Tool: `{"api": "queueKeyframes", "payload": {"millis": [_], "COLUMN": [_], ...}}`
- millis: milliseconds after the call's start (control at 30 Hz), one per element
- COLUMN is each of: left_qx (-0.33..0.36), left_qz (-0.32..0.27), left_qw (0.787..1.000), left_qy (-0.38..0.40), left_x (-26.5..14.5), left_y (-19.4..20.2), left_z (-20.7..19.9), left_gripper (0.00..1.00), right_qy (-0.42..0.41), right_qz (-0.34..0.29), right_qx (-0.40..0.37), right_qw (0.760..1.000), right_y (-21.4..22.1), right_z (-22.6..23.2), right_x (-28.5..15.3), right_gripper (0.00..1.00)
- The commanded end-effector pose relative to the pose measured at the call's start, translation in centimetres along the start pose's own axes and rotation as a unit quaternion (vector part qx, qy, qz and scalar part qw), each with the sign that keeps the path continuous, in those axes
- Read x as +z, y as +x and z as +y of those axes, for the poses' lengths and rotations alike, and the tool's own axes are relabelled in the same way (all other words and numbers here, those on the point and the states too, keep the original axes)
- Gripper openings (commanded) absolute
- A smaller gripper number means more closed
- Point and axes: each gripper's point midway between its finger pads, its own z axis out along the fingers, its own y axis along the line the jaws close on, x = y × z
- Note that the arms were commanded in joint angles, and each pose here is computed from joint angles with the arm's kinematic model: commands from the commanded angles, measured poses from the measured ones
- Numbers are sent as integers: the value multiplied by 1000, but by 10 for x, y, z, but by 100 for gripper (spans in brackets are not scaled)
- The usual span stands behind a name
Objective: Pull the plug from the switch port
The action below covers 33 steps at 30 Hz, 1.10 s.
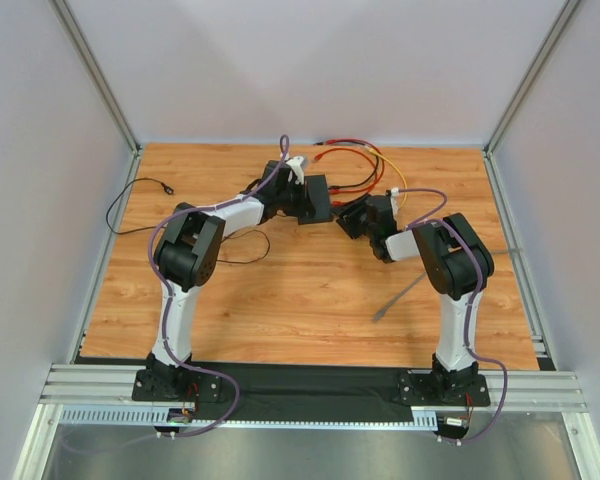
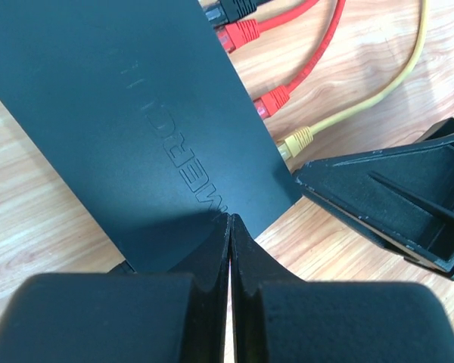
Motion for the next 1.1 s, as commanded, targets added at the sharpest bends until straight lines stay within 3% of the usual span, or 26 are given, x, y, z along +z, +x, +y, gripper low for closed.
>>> {"api": "queueKeyframes", "payload": {"millis": [0,267,333,1067], "left_qx": [16,9,8,12], "left_qz": [-23,-17,-17,-11], "left_qw": [1000,1000,1000,1000], "left_qy": [10,5,6,-6], "left_x": [-3,-1,0,1], "left_y": [-22,-18,-18,-17], "left_z": [-11,-8,-8,-4], "left_gripper": [0,0,0,0], "right_qy": [-7,6,19,28], "right_qz": [-8,-20,-32,-48], "right_qx": [9,30,29,62], "right_qw": [1000,999,999,997], "right_y": [-2,-1,-3,-9], "right_z": [1,-9,-10,-23], "right_x": [3,5,8,14], "right_gripper": [49,42,37,41]}}
